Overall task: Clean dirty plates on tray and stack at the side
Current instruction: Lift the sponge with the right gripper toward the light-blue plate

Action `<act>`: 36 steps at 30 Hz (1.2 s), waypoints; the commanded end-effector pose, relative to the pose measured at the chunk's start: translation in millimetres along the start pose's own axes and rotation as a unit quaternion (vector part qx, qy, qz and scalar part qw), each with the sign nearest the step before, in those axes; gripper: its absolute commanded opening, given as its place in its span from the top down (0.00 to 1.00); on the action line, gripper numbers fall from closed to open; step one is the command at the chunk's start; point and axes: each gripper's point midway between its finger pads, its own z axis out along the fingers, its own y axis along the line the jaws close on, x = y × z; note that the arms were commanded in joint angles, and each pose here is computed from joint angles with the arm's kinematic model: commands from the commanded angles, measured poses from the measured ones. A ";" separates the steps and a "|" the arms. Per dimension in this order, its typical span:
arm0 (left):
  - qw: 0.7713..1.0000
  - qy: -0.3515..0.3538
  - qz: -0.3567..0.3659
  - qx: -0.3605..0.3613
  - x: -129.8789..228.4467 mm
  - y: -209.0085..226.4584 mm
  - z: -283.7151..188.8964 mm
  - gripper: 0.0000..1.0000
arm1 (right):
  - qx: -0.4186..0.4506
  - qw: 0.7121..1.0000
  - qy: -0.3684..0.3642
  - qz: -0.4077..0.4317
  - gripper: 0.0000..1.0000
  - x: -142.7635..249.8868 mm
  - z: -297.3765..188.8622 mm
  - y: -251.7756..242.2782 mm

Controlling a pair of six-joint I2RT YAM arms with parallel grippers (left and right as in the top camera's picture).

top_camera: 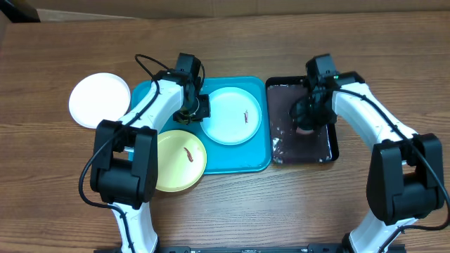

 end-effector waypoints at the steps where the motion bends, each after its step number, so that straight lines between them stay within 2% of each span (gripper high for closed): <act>1: 1.000 0.005 -0.002 -0.001 5.2 -3.9 -0.4 0.96 | -0.009 1.000 -0.016 -0.004 0.96 -9.3 -10.6 4.6; 7: 1.000 0.004 -0.003 -0.006 4.7 -2.0 -0.4 0.96 | -0.034 0.999 0.003 -0.003 0.96 -11.4 -39.0 16.7; 16: 0.996 -0.011 -0.081 -0.043 0.6 11.5 -1.1 0.96 | -0.034 0.999 0.013 -0.013 0.96 0.2 -24.5 22.8; 29: 0.995 -0.006 -0.089 -0.047 2.4 17.4 -1.8 0.96 | -0.006 1.000 -0.007 -0.016 0.96 -9.8 -36.9 28.3; 36: 0.993 -0.005 -0.102 -0.052 2.6 21.7 -2.3 0.96 | 0.022 0.999 -0.025 -0.035 0.96 -7.8 -21.9 31.5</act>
